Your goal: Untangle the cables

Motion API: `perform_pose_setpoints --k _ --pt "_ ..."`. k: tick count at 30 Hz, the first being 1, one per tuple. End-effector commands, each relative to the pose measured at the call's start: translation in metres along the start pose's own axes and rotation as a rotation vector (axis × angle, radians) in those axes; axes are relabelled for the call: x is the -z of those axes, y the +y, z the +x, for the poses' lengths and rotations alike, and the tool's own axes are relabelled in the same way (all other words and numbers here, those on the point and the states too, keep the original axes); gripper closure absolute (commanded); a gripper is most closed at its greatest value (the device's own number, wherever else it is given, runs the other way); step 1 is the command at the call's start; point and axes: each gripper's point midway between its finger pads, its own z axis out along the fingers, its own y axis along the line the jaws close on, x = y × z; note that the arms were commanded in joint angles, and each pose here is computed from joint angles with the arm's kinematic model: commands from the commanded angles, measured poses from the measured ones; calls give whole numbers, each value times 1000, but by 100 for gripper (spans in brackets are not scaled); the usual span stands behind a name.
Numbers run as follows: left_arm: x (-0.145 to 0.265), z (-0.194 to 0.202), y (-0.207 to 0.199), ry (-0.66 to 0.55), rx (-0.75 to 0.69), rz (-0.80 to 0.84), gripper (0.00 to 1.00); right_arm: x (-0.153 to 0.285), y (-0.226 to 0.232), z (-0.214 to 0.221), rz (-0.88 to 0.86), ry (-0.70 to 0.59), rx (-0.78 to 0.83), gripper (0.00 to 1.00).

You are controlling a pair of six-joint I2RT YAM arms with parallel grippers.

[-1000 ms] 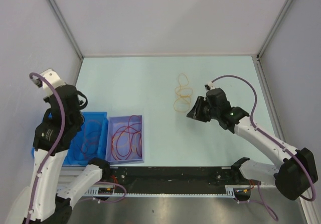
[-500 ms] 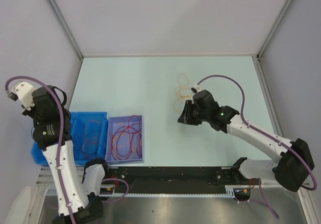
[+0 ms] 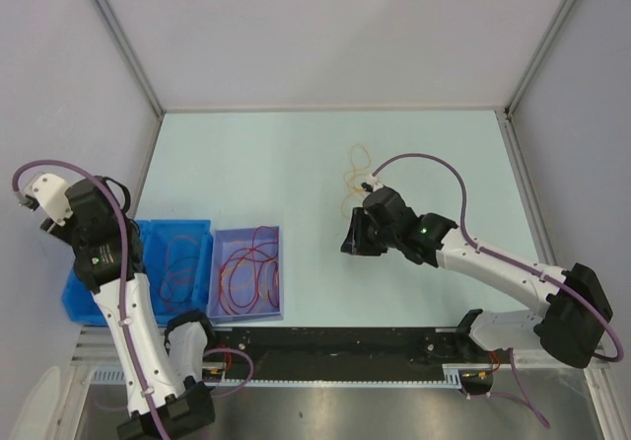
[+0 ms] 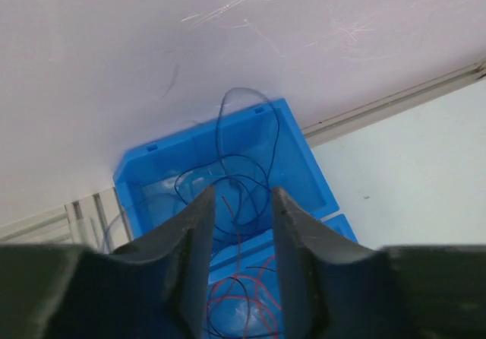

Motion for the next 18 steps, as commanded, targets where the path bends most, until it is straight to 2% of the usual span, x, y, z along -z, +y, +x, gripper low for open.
perform_pose_setpoints --k 1,4,6,14,18 --pt "-3 -6 -5 -29 53 11 36 2 8 -11 2 -34 -5 68" --pt "-4 -5 -6 -27 52 17 18 1 8 -11 3 -33 -1 68" --pt "-4 -3 -8 -24 54 31 13 1 7 -11 5 -31 1 69" --pt "4 -2 -27 -14 55 166 6 1 1 -14 33 -50 13 69" --pt "17 9 -62 39 29 386 0 4 0 -19 30 -66 26 67"
